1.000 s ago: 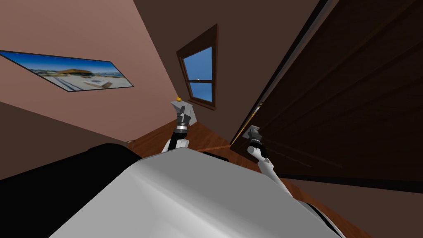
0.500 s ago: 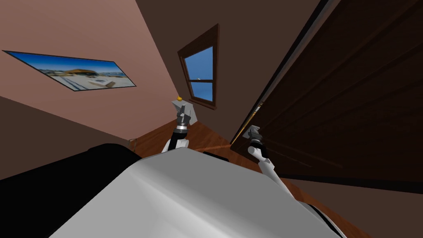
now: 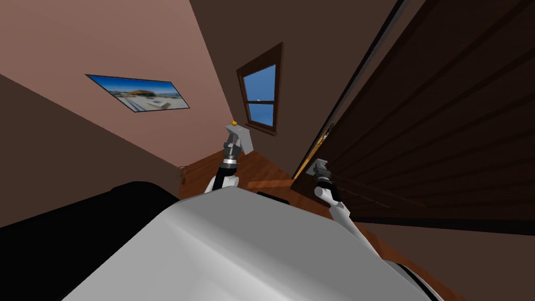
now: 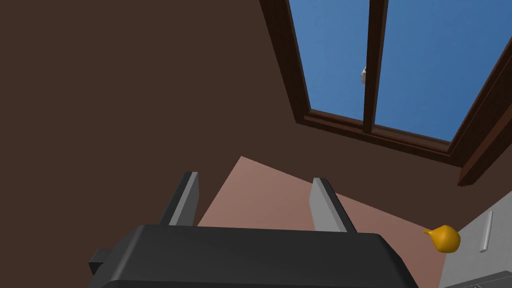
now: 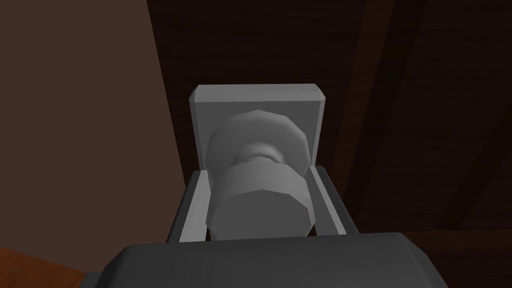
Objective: Pull the door open
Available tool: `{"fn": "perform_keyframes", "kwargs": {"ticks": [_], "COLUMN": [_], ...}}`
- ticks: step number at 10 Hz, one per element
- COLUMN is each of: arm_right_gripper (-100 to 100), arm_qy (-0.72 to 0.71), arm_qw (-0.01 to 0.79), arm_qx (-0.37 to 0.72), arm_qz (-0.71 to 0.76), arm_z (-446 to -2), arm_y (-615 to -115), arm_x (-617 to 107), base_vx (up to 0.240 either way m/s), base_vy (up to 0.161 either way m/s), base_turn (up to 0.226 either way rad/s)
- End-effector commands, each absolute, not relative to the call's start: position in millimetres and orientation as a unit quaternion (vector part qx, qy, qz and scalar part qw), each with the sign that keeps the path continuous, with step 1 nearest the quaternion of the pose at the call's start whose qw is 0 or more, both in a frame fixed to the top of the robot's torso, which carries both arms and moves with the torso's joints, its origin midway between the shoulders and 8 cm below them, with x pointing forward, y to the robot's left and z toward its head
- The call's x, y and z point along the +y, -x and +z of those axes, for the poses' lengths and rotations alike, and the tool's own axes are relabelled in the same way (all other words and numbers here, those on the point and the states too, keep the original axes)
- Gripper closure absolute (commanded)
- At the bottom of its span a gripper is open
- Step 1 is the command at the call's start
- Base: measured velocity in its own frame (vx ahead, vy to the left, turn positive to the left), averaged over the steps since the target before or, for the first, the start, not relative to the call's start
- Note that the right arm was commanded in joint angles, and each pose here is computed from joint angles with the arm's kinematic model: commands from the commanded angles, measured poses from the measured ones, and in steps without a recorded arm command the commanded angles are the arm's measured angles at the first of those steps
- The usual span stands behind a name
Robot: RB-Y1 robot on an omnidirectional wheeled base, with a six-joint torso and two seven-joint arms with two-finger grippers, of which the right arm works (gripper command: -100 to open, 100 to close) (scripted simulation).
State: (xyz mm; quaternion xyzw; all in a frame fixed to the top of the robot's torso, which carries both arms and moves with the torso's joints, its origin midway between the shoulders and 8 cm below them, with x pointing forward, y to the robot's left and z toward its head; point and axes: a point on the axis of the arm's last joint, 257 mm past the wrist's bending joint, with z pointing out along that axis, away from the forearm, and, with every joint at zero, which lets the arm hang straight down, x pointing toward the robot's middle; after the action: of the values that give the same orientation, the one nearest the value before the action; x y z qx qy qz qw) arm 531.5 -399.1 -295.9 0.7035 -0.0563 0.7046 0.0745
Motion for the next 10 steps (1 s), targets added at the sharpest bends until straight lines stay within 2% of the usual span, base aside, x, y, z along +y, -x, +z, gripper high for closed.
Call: {"fn": "perform_keyframes", "kwargs": {"ticks": [1, 3, 6, 10], "arm_right_gripper": [100, 100, 100, 100], "arm_qy": [-0.704, -0.705, -0.708, -0.707], "arm_qw": [0.063, 0.051, 0.043, 0.023], "arm_qx": [-0.053, -0.049, -0.039, -0.021], "arm_qz": [0.706, 0.706, 0.704, 0.707], "arm_z": [-295.7, -296.0, -298.7, -296.5], "arm_y": [-530.5, -528.0, -524.4, -518.4], "arm_x": [-394.3, -390.3, -383.9, -373.7], "base_vx": [-0.227, -0.230, -0.153, -0.234], "base_vy": [-0.091, -0.101, -0.039, -0.082], "base_turn": [0.137, 0.144, 0.092, 0.099]}}
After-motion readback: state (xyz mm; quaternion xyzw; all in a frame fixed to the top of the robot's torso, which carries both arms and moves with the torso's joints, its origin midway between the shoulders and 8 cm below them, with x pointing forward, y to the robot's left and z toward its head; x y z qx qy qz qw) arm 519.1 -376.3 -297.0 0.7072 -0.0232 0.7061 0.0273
